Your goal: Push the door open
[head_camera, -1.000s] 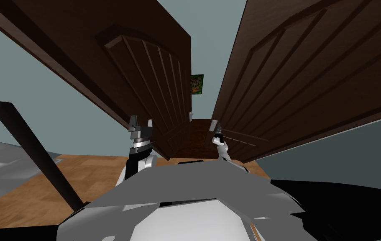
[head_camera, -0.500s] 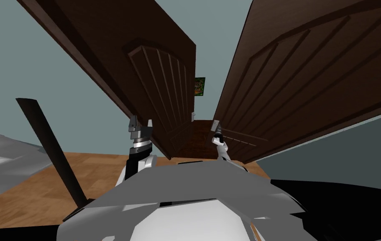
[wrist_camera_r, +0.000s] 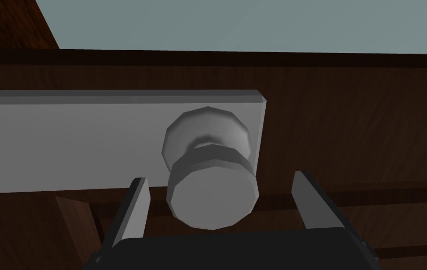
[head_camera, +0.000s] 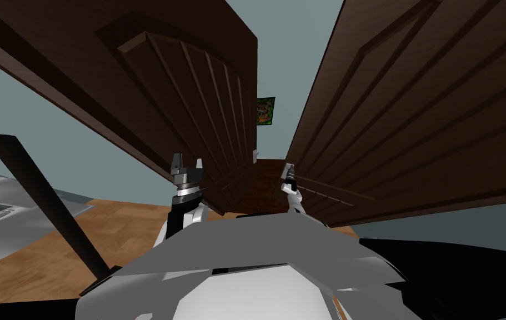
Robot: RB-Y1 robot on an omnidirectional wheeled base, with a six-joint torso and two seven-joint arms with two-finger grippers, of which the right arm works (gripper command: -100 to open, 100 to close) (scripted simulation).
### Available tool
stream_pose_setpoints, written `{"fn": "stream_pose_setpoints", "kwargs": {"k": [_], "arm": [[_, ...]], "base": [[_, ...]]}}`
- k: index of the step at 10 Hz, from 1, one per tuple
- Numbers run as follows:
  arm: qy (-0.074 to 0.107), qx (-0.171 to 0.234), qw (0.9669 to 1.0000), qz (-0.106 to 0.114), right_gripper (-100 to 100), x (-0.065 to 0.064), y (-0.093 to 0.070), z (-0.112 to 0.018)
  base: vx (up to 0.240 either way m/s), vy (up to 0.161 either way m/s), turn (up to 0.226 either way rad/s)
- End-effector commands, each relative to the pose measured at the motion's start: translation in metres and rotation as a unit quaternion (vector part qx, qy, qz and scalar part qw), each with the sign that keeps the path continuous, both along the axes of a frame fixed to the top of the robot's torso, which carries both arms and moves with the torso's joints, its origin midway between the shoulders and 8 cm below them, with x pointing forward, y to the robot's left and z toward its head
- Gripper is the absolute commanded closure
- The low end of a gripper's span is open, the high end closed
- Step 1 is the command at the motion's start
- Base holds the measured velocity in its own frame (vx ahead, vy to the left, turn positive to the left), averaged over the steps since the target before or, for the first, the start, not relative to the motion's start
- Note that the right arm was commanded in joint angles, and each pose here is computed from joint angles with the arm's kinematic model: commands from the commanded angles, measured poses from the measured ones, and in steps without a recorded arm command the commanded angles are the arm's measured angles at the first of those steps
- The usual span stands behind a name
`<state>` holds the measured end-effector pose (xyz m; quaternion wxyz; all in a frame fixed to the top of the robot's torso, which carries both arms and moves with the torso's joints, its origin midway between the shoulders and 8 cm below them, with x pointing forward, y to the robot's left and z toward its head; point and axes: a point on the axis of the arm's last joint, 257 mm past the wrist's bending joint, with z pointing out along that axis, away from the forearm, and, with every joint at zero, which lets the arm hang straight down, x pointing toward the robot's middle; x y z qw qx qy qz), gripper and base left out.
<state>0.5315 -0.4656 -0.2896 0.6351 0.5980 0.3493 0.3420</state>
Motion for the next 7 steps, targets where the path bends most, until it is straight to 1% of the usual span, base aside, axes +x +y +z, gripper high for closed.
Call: {"fn": "stream_pose_setpoints", "kwargs": {"k": [1, 2, 7], "arm": [[0.000, 0.000, 1.0000, 0.000, -100, 0.0000, 0.0000, 0.0000], [0.000, 0.000, 1.0000, 0.000, 100, 0.0000, 0.0000, 0.0000], [0.000, 0.000, 1.0000, 0.000, 100, 0.0000, 0.0000, 0.0000]], "base": [[0.076, -0.053, 0.022], [-0.010, 0.007, -0.016], [-0.015, 0.010, -0.002]]}}
